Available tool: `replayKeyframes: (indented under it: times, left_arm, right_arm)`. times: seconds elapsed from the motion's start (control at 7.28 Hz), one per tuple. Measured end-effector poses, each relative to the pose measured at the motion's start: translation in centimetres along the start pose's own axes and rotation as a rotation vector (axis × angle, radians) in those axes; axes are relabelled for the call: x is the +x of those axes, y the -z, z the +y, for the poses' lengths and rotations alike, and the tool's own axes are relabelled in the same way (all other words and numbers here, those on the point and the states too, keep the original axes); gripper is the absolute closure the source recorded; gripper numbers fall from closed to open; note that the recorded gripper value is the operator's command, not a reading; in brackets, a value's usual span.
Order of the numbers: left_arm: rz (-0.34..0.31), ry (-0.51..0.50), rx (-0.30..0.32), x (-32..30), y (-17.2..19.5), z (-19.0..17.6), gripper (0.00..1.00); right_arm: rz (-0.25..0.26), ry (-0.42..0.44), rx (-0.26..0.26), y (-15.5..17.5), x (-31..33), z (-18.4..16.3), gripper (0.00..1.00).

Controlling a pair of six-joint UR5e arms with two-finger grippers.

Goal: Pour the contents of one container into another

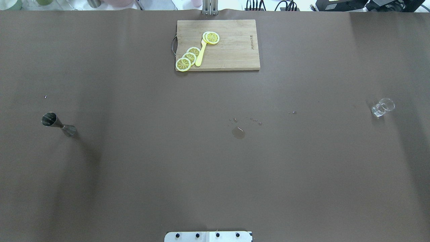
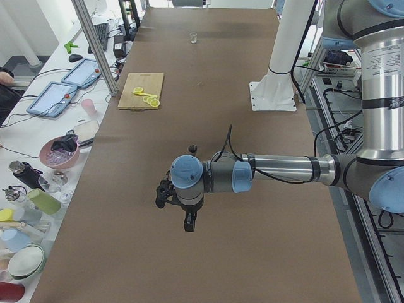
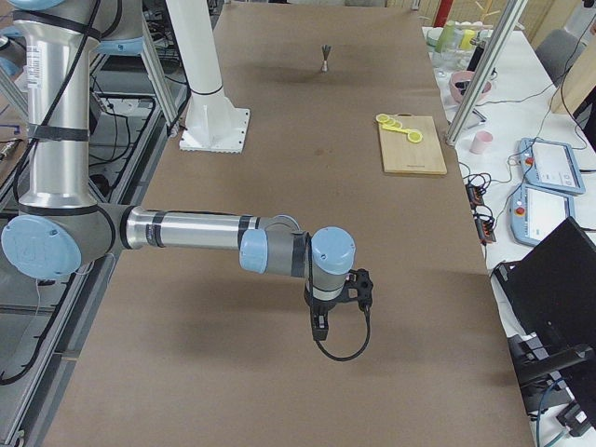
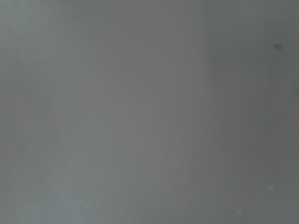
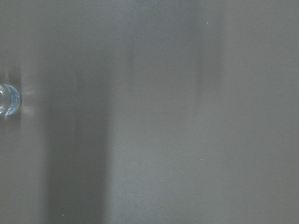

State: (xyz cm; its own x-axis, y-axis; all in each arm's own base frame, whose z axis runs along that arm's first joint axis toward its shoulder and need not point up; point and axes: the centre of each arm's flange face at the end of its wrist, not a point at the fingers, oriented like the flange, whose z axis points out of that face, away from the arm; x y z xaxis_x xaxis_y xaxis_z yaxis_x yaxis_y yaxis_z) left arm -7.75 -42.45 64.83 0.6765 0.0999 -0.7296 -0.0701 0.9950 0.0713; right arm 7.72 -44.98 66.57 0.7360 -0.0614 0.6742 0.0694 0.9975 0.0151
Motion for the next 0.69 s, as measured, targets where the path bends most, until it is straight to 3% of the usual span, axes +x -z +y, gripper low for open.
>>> replayKeyframes:
  times: [0.69]
  left_arm:
    - [-0.001, 0.000, 0.000, -0.02, 0.00, -0.05, 0.02]
  right_arm:
    - [-0.014, -0.012, 0.007, 0.28, -0.33, -0.56, 0.00]
